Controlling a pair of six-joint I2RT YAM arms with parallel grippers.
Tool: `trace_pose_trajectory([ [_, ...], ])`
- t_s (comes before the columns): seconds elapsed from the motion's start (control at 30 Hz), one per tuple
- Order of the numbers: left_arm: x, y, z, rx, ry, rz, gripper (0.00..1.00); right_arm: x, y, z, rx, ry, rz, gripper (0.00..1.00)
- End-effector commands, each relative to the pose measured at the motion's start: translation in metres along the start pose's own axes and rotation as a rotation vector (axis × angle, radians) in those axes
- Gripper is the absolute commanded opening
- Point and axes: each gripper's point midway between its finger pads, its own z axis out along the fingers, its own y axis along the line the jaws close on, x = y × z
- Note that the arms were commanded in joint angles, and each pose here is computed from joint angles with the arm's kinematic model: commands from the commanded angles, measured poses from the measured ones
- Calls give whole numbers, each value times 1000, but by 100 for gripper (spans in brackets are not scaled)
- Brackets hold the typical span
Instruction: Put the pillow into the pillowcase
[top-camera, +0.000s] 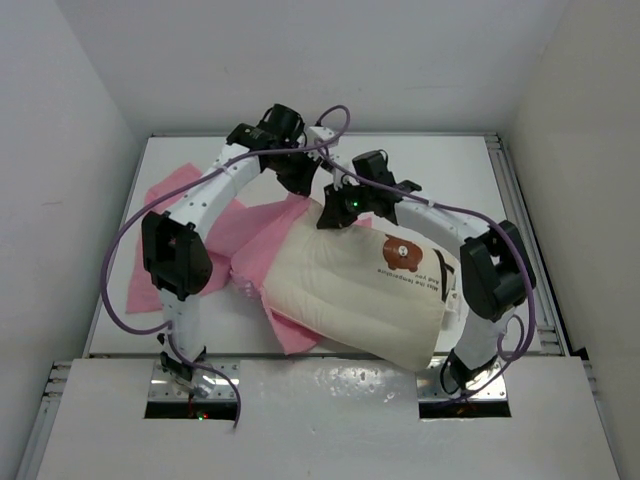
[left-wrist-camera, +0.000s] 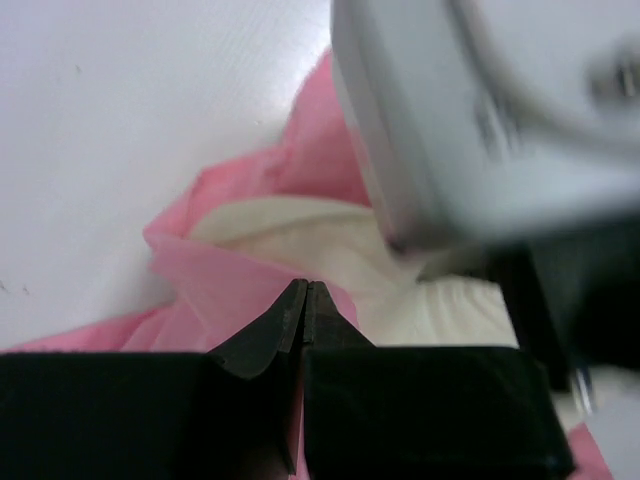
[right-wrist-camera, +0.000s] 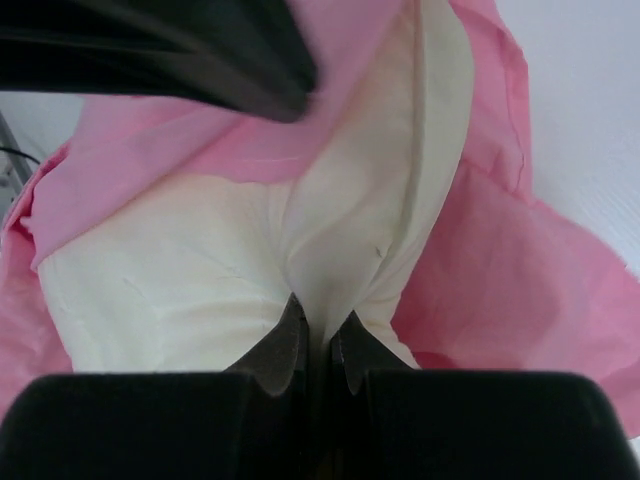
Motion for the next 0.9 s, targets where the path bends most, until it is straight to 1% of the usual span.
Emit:
trace_pose_trajectory([
  [0.0,-66,19,-33,-141,-258,78,0,-13,56,0,-191,-7,-98,0],
  [0.07,-67,36,-41,-218,-275,56,0,-7,63,-3,-223,-12,-109,0],
  [0.1,-68,38,-46,-231,-288,47,0,5,62,-3,-227,0,-94,0],
  [0.13,-66,39,-46,-232,-287,46,0,-2,65,-9,-233,-43,-115,0],
  [0.2,-65,35,-47,-217,-290,55,0,6,68,-10,-246,-54,-92,0],
  [0.33,-55,6,-41,-104,-249,95,0,-19,72,-15,-283,-176,-52,0],
  [0.4,-45,2,-43,-112,-201,108,0,-27,68,-14,-274,-191,-41,0],
  [0.43,-40,7,-50,-152,-180,108,0,-29,65,-12,-266,-178,-30,0],
  [0.47,-25,6,-54,-161,-122,87,5,-27,62,-10,-247,-168,-25,0],
  [0.5,-14,11,-57,-183,-75,71,20,-22,60,-9,-236,-142,-11,0],
  [0.53,9,15,-64,-220,26,44,43,-18,57,-8,-224,-136,-8,0],
  [0.57,21,13,-63,-210,78,42,51,-14,55,-8,-217,-131,-1,0],
  [0.6,40,11,-59,-183,143,27,57,-14,56,-8,-218,-140,2,0],
  [0.67,62,2,-58,-140,214,8,65,-10,54,-7,-210,-141,18,0],
  [0.7,72,-3,-59,-115,249,-5,67,-11,51,-6,-204,-147,22,0],
  [0.77,81,-8,-62,-102,270,-26,71,-11,51,-5,-202,-146,34,0],
  [0.8,81,-11,-63,-95,258,-31,73,-12,50,-5,-200,-149,36,0],
  [0.83,87,-14,-60,-80,269,-37,76,-11,50,-4,-201,-147,38,0],
  [0.87,86,-17,-55,-62,254,-35,76,-12,51,-4,-203,-151,35,0],
])
